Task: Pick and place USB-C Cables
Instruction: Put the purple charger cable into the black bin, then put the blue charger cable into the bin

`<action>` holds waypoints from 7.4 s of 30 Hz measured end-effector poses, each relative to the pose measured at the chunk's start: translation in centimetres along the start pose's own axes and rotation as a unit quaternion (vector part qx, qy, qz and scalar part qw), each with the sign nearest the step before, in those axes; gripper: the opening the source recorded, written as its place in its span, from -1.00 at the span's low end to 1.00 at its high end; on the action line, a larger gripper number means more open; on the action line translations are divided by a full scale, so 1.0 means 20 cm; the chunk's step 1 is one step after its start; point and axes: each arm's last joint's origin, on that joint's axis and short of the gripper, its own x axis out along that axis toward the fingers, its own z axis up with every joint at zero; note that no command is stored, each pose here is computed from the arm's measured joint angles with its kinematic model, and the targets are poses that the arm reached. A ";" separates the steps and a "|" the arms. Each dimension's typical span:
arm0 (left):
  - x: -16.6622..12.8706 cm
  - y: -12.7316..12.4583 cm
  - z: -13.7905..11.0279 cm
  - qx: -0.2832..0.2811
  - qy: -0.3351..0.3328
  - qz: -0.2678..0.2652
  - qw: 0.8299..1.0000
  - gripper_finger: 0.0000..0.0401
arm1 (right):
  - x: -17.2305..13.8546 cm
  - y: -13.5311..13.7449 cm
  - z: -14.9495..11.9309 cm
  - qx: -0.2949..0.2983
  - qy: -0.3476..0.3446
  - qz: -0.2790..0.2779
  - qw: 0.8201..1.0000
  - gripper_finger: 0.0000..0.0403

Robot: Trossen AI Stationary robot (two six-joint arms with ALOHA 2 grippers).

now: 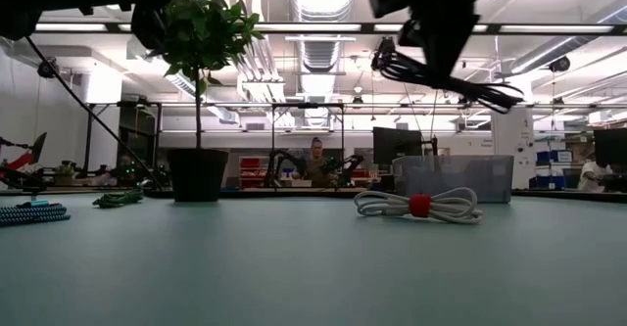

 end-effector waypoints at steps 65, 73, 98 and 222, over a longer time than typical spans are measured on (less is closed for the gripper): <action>0.00 0.01 0.00 0.042 -0.007 0.027 0.999 -1.00 | 0.24 -1.31 -0.27 -0.022 0.119 0.006 0.993 -0.90; 0.00 0.01 0.00 0.054 -0.008 0.028 0.998 -1.00 | 0.31 -1.33 -0.26 -0.040 0.137 0.026 0.989 -0.91; 0.00 0.01 0.01 0.053 -0.011 0.028 0.998 -1.00 | 0.44 -1.32 -0.31 -0.017 0.135 0.065 0.989 -0.91; 0.15 -0.59 -0.25 -0.414 0.493 0.268 0.716 -1.00 | 0.04 -0.03 -0.52 -0.098 -0.518 -0.030 0.849 -0.94</action>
